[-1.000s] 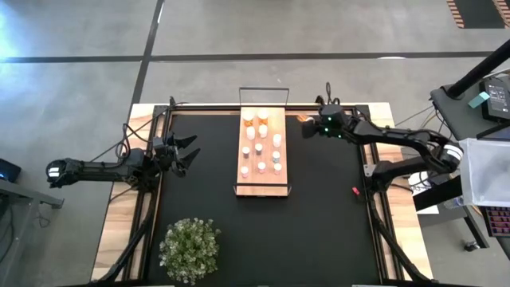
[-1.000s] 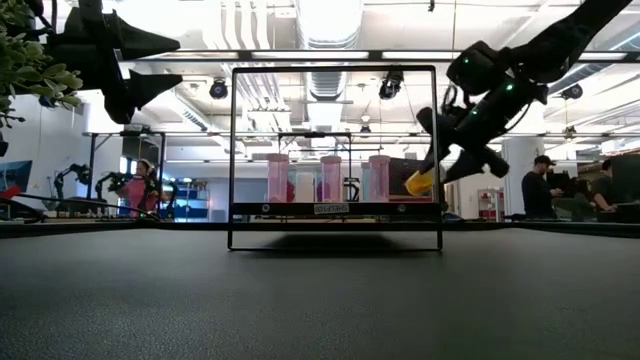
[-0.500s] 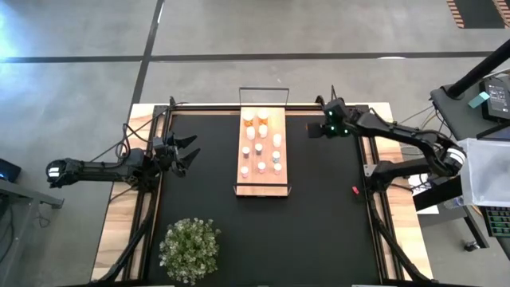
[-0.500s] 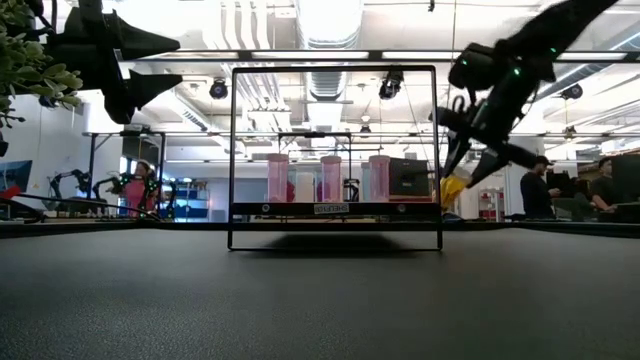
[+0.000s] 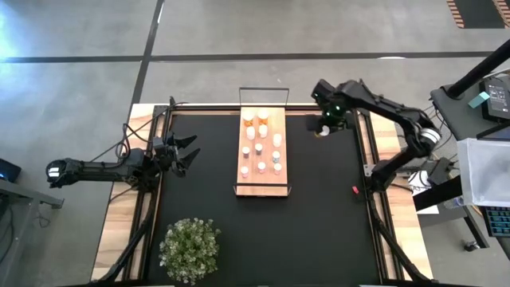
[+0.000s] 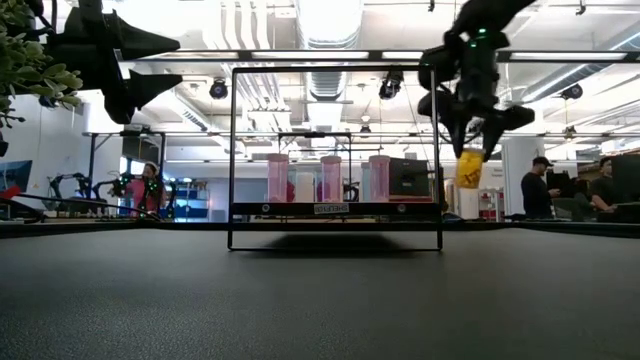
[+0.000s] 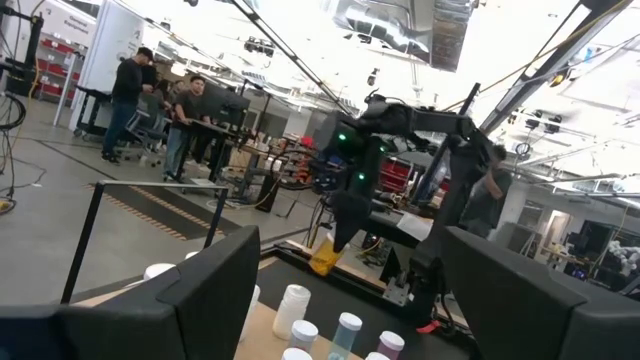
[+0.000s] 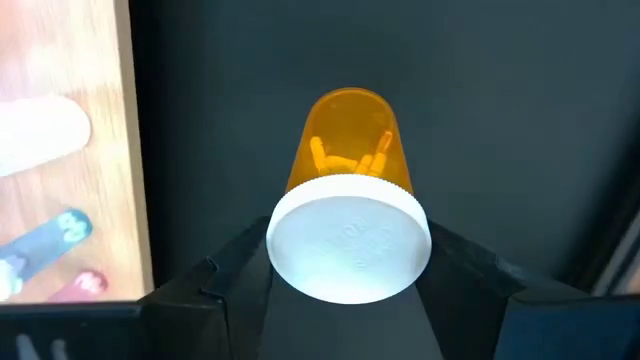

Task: Pick and place medicine bottles onto shelf by color
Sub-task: Adjust the orange pill bottle on the shelf

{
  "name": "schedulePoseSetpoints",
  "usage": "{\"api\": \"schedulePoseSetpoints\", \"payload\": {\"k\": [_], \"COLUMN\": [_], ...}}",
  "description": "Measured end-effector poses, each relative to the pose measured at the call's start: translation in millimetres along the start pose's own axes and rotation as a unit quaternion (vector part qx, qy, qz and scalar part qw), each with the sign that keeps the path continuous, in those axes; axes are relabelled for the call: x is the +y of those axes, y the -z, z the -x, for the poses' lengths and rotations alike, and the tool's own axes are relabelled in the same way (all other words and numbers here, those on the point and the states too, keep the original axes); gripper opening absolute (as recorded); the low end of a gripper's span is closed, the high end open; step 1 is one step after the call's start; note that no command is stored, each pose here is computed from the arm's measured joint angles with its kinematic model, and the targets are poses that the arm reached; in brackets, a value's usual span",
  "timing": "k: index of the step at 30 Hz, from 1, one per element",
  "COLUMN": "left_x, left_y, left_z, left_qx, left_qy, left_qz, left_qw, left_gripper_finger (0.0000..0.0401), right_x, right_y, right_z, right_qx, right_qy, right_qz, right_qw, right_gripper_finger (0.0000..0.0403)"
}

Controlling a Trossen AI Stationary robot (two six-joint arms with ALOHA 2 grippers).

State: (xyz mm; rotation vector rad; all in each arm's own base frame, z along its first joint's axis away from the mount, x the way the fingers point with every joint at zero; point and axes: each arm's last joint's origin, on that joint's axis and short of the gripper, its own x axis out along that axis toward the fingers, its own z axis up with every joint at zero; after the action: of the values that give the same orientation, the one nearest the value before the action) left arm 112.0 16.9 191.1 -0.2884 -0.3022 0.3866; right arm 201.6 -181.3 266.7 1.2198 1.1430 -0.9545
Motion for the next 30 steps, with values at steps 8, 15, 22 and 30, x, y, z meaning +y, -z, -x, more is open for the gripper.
{"api": "schedulePoseSetpoints", "payload": {"k": [8,15,22,30], "left_x": [0.0,0.0,0.0,0.0], "left_y": [0.0,0.0,0.0,0.0], "left_z": [0.0,0.0,0.0,0.0], "left_qx": [0.0,0.0,0.0,0.0], "left_qy": [0.0,0.0,0.0,0.0], "left_qz": [0.0,0.0,0.0,0.0], "left_qw": [1.0,1.0,1.0,1.0], "left_gripper_finger": [0.0295,0.0295,0.0295,0.0295], "right_x": [28.2,47.8,60.9,78.8], "right_y": [-29.8,-52.9,-67.0,-72.5], "right_z": [-1.0,-14.1,-11.8,-7.3], "right_qx": [0.083,0.112,0.089,0.056], "right_qy": [0.016,0.002,-0.03,-0.094], "right_qz": [-0.016,-0.128,-0.272,-0.32], "right_qw": [0.996,0.986,0.958,0.941], "right_gripper_finger": [0.0203,0.0203,0.0203,0.0203]}}
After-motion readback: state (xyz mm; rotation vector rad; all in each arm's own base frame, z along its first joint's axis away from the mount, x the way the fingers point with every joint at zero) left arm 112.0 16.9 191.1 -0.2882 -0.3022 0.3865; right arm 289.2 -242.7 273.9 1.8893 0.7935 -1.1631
